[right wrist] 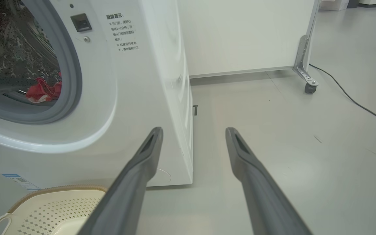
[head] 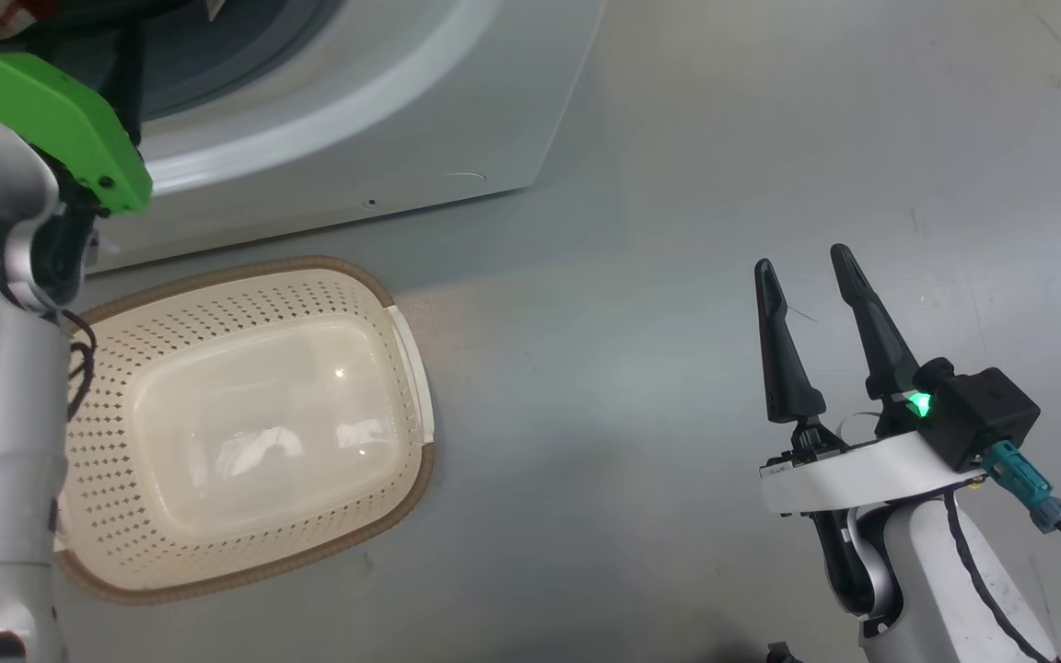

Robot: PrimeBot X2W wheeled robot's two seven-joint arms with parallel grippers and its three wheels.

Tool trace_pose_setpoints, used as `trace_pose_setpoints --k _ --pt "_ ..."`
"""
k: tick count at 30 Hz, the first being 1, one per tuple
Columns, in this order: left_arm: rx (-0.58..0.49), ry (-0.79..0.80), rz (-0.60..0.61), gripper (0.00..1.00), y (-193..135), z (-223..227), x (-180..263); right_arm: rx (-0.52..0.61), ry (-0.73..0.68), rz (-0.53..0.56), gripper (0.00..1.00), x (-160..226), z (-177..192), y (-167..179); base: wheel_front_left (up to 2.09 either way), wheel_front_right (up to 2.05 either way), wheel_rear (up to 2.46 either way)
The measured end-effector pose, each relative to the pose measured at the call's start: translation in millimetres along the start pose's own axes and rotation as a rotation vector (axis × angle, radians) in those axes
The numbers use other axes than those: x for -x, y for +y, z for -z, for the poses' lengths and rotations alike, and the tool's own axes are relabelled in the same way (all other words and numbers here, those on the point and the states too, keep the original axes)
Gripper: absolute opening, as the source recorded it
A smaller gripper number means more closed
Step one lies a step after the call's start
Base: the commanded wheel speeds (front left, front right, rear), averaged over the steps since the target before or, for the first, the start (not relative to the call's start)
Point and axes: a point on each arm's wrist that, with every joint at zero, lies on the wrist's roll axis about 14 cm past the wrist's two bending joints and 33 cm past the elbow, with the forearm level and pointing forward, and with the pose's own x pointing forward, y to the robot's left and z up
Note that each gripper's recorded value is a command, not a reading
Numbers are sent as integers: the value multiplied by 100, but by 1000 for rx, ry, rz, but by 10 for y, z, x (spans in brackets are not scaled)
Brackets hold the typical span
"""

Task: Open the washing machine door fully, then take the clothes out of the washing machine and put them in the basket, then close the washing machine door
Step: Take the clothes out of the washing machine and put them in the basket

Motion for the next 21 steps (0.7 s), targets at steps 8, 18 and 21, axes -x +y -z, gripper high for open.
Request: trace_pose_setpoints --k 8,18,21 --pt "-15 36 52 100 -90 -285 -346 -17 25 41 100 -42 90 -107 0 0 0" --pt "-36 76 42 100 74 -546 -657 -41 44 70 100 -121 164 -173 0 0 0" --pt "-16 109 35 100 131 -514 -744 -47 50 85 100 -129 186 -215 0 0 0"
